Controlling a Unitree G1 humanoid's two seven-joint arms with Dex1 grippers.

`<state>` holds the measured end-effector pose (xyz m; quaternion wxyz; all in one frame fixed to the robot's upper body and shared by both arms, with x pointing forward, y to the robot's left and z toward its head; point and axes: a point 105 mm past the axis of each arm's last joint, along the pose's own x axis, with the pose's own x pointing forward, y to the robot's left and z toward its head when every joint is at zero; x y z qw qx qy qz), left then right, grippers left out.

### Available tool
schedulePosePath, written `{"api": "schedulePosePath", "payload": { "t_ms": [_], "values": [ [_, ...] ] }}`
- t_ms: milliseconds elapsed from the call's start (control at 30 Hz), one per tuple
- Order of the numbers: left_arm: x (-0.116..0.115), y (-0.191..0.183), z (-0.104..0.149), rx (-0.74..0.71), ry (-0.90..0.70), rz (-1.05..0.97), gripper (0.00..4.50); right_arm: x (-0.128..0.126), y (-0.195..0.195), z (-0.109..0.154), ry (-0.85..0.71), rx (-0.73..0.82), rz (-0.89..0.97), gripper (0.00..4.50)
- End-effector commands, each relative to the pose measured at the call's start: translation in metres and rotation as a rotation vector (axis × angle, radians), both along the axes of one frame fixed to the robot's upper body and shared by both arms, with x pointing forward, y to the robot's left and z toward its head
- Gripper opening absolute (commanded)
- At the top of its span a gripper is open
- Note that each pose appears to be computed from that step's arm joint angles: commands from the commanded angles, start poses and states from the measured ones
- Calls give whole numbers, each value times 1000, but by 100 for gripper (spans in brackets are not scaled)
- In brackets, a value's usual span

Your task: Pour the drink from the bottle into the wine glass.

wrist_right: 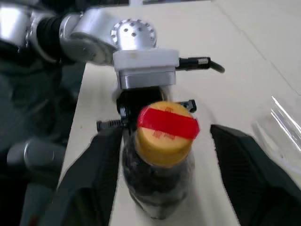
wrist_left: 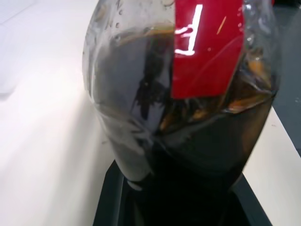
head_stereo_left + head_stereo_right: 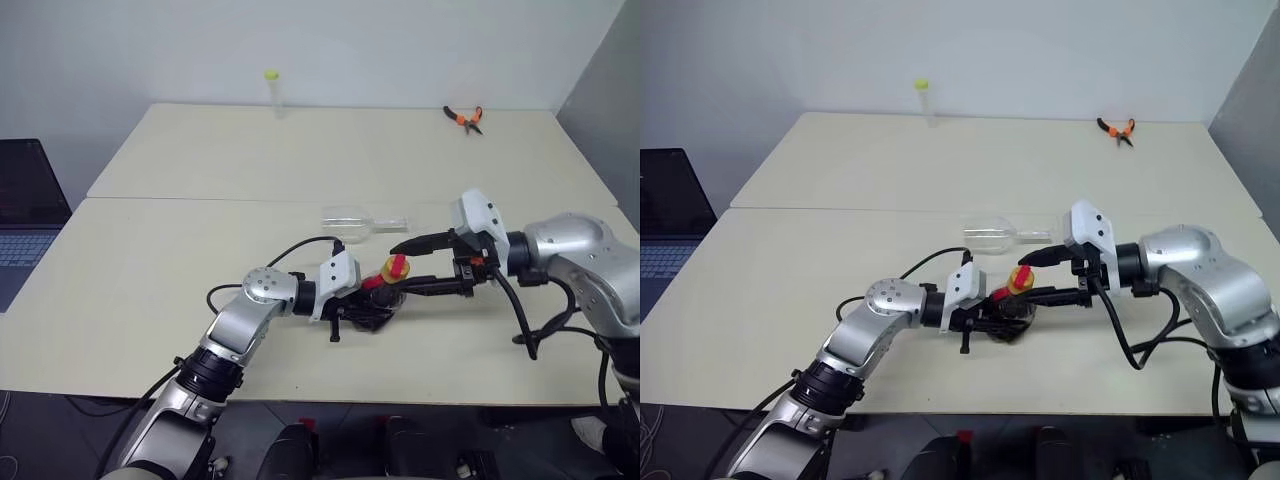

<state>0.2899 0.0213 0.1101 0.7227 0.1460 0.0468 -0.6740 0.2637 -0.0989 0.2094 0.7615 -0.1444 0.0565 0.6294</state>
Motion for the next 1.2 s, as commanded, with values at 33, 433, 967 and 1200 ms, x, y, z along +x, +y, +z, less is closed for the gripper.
{"api": "schedulePosePath", "payload": {
  "t_ms": [33,433,967,1200],
  "values": [
    [3,-6,16,-57,-58,-3,75,-15,0,26,-68,120,-101,445],
    [27,-13,12,-63,-108,114,74,-22,17,5,-111,379,-633,450],
    [30,-18,10,-63,-120,105,74,-11,9,-10,-115,391,-742,333],
    [30,-17,11,-65,-121,108,74,-6,11,-7,-127,390,-745,123]
  ]
}}
